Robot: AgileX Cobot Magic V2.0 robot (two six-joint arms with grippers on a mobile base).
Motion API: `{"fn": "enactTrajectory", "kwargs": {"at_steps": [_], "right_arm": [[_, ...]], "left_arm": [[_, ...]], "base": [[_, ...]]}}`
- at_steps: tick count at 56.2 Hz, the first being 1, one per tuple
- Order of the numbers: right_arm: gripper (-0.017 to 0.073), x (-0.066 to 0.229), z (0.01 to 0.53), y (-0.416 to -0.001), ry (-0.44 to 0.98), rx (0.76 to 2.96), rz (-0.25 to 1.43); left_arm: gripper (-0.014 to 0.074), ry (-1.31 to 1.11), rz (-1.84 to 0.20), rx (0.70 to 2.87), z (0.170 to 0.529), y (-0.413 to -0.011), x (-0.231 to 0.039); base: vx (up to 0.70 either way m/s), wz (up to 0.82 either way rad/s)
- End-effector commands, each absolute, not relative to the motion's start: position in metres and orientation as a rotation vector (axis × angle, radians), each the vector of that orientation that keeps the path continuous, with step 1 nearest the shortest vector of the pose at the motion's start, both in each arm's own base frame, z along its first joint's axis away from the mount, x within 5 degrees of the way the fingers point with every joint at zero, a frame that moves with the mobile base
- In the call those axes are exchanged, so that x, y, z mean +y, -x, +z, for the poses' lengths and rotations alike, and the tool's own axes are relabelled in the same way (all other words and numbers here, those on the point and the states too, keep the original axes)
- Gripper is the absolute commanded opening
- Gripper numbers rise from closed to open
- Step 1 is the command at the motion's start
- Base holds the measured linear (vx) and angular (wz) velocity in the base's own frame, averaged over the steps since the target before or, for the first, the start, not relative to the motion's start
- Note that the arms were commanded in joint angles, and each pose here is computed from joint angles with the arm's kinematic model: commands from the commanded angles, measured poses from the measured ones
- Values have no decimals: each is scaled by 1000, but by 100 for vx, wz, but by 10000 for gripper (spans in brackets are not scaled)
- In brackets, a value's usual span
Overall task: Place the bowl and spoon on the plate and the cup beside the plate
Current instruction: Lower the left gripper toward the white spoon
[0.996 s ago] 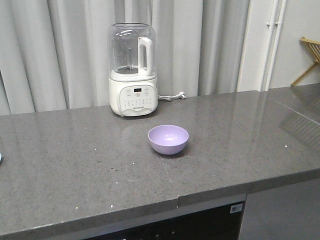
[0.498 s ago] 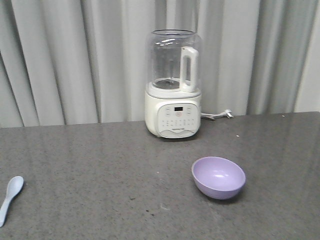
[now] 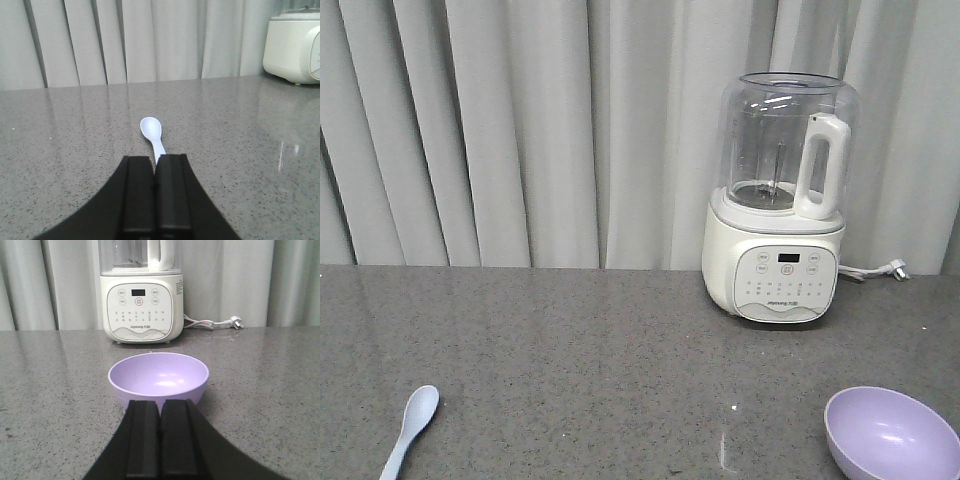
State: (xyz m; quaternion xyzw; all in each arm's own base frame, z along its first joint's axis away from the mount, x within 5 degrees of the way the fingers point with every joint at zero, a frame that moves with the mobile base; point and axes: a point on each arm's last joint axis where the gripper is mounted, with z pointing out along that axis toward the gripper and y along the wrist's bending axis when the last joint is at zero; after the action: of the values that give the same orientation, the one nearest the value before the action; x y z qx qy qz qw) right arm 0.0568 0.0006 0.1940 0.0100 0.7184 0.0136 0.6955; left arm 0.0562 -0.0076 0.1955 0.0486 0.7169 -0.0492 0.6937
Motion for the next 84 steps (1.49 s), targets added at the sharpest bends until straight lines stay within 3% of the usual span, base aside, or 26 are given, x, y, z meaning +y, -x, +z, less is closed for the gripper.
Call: {"fn": "enactTrajectory", "kwargs": {"at_steps": [1, 46, 56, 63, 73, 74, 75, 84], "right_arm": [[-8, 0, 201, -57, -23, 1519, 15], [-8, -1, 208, -56, -27, 1442, 11], [-8, -2, 265, -42, -35, 1146, 3], [-8, -1, 341, -34, 28, 1130, -70], [-8, 0, 418, -86, 74, 1327, -92], [-8, 0, 422, -94, 74, 1342, -91], [-8, 0, 427, -127, 74, 1415, -83], [-8, 0, 409, -169, 45, 1536, -38]], "left_arm": [[-6, -98, -123, 1489, 212, -54, -8], [-6, -96, -128, 1419, 219, -53, -8], [-6, 41, -307, 1089, 274, -38, -5], [-6, -15, -218, 1017, 342, -31, -4], [-6, -74, -140, 1217, 419, -87, -12], [-6, -77, -139, 1249, 422, -96, -14], [-6, -87, -135, 1386, 422, -136, -20], [-5, -95, -129, 1527, 399, -189, -27]], "base": [[9, 0], [1, -1], [0, 0], [0, 0], [0, 0], [0, 0], [0, 0], [0, 0]]}}
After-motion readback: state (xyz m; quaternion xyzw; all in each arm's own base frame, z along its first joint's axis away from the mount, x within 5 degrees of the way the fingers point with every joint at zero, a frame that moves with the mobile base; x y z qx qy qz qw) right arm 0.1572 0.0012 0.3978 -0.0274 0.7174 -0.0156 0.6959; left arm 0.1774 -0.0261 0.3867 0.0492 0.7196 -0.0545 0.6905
